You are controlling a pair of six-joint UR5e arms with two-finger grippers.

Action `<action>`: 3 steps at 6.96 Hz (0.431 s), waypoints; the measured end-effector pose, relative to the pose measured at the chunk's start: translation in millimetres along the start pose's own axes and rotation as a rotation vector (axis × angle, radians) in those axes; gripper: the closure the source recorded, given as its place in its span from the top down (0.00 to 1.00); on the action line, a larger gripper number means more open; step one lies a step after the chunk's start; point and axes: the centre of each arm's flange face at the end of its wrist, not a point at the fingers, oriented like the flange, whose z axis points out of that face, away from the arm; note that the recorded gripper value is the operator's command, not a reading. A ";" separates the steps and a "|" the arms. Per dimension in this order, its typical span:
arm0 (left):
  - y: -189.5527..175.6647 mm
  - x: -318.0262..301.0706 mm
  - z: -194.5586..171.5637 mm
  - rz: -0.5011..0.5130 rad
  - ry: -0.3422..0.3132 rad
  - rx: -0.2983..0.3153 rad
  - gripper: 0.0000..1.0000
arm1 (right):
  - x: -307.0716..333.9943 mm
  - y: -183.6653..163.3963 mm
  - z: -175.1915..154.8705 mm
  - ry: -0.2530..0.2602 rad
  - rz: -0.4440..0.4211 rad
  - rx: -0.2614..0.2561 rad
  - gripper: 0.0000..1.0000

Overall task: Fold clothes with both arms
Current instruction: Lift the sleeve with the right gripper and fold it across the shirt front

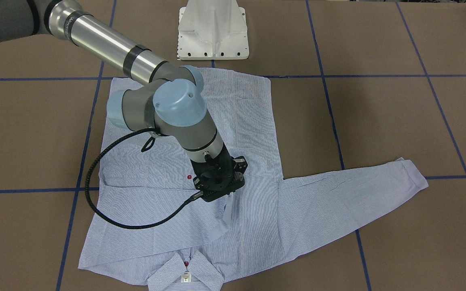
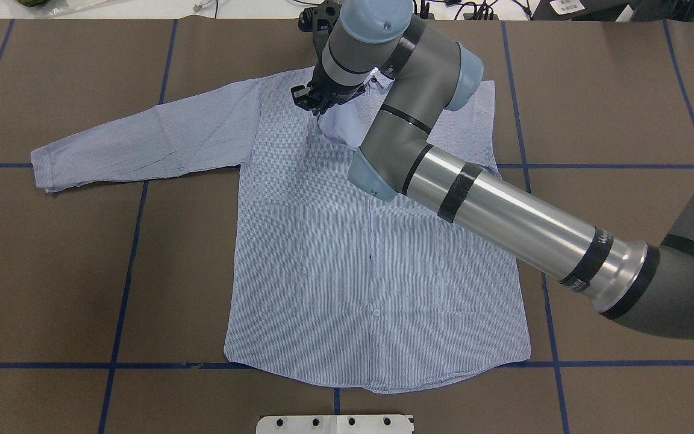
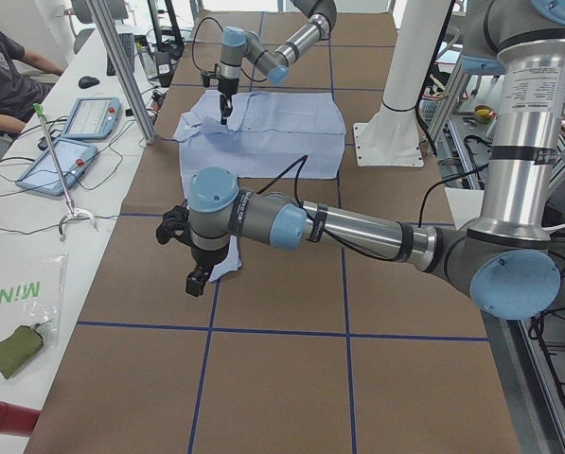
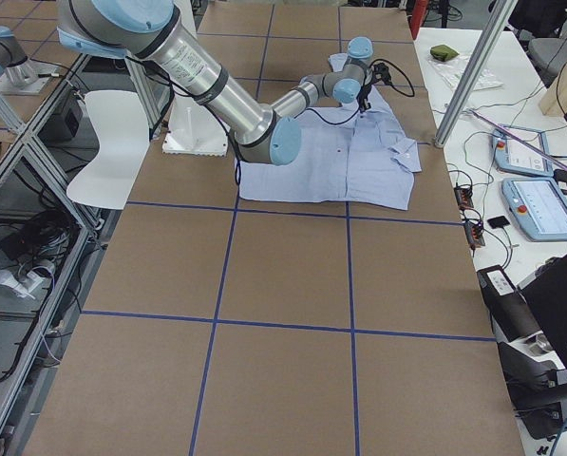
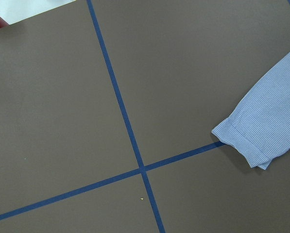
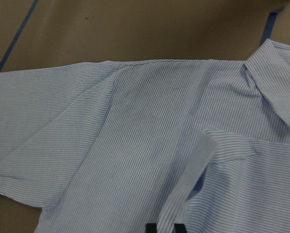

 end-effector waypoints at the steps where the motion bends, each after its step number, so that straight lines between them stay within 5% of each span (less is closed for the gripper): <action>1: -0.2 0.1 0.4 0.000 0.000 -0.001 0.99 | -21.8 9.2 13.1 0.029 -0.017 0.026 1.00; 3: -4.7 2.9 2.4 -0.014 0.001 0.011 0.99 | -38.4 16.2 14.7 0.044 -0.010 0.055 1.00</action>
